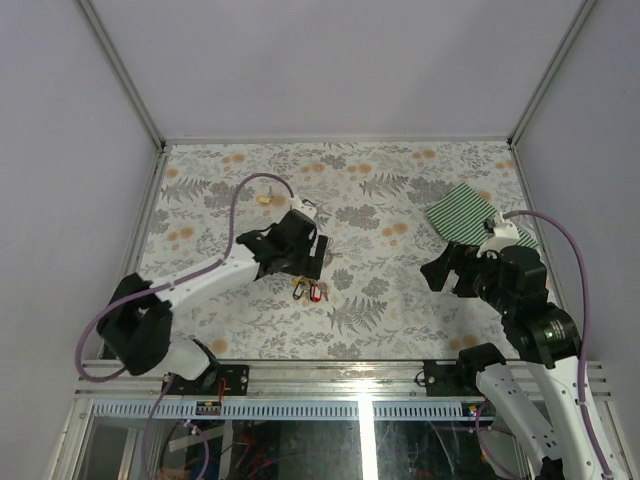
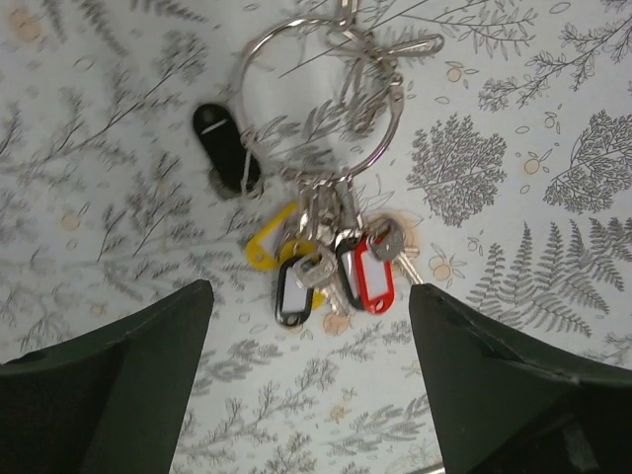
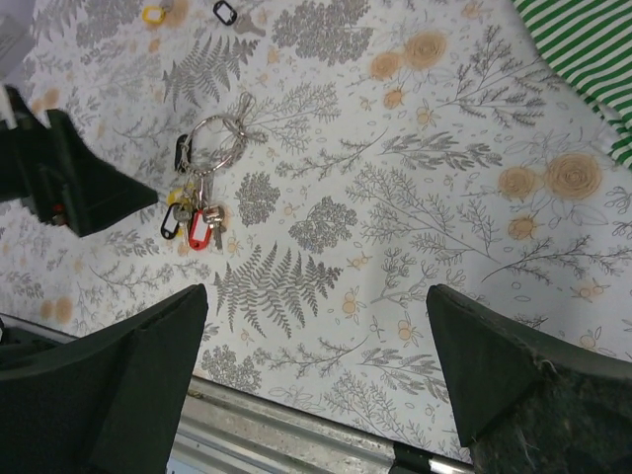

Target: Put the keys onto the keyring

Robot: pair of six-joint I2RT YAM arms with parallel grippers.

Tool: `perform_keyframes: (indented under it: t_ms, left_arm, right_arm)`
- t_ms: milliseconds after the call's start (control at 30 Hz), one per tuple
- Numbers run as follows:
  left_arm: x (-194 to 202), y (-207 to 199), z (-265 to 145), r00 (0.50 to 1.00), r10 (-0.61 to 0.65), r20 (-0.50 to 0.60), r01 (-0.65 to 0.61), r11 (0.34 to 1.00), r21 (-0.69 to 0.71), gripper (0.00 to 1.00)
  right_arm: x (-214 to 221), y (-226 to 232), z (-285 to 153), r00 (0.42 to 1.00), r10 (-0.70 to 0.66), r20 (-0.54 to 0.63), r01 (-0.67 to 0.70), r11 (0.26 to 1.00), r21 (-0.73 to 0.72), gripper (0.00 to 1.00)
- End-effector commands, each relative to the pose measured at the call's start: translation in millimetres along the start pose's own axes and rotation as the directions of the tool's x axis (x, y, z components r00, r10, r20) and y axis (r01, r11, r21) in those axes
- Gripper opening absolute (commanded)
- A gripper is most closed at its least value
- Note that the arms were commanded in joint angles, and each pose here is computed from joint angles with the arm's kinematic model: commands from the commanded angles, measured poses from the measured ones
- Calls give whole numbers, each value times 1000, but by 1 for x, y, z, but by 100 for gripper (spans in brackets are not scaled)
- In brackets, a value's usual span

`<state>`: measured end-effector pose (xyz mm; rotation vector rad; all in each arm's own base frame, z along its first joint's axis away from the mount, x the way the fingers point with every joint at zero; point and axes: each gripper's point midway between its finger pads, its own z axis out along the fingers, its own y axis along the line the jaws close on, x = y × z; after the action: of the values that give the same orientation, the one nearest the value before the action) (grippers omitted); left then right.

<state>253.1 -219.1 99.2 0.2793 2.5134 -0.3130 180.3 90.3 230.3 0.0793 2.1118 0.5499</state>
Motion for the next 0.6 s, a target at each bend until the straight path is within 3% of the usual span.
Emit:
perform_keyframes:
  t_ms: [0, 133, 267, 400, 567]
  left_arm:
    - [-29, -30, 20, 982, 185, 22, -186, 978, 94, 81]
    - [-46, -28, 40, 968, 253, 7, -253, 967, 42, 79]
    - [-60, -28, 51, 975, 221, -8, -220, 972, 77, 77]
    - [-70, -15, 38, 984, 177, 0, -177, 981, 78, 76]
    - [-71, 1, 7, 989, 141, 54, -146, 983, 111, 77]
  right_arm:
    - [0, 13, 3, 1000, 9, -10, -10, 997, -71, 99]
    - [10, 10, 6, 999, 0, -46, -3, 998, -67, 99]
    - [17, 9, 13, 997, 24, -78, -29, 997, -66, 99]
    - [26, 11, 29, 985, 111, -131, -120, 991, -63, 99]
    - [46, 34, 70, 945, 218, -244, -268, 943, -195, 99]
